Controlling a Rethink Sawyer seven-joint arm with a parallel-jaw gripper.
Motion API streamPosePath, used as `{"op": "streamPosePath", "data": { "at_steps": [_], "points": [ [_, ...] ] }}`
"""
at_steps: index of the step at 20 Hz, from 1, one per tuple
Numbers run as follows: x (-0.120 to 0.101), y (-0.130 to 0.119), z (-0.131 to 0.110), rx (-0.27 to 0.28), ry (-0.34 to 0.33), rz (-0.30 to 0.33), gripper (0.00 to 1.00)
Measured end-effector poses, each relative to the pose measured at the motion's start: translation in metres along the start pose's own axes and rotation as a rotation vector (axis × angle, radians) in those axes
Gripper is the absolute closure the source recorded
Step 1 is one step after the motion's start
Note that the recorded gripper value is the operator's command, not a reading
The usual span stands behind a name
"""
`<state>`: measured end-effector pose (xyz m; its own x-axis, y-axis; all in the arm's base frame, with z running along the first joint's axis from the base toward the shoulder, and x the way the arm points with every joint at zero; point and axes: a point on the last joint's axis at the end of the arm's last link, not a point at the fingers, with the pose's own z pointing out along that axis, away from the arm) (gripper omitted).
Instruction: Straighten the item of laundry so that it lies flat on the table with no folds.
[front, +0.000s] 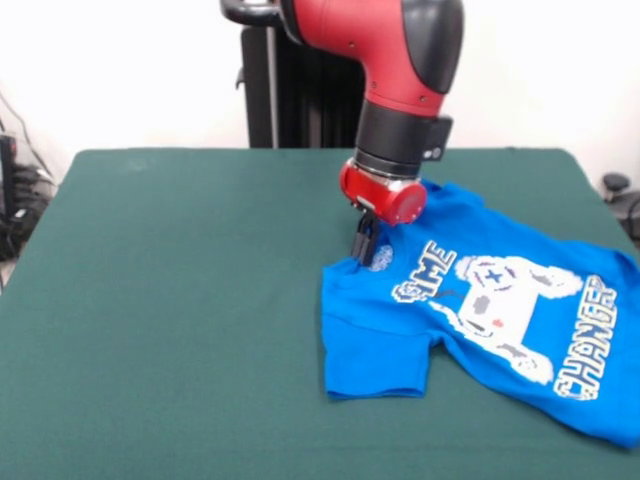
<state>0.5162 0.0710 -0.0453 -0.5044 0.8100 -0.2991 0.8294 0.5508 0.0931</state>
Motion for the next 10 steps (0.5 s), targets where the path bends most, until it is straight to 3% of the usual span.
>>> {"op": "streamPosePath", "data": {
  "at_steps": [10],
  "points": [
    [-0.017,-0.031,0.002,-0.002,0.012,-0.035,1.0]
  ]
}}
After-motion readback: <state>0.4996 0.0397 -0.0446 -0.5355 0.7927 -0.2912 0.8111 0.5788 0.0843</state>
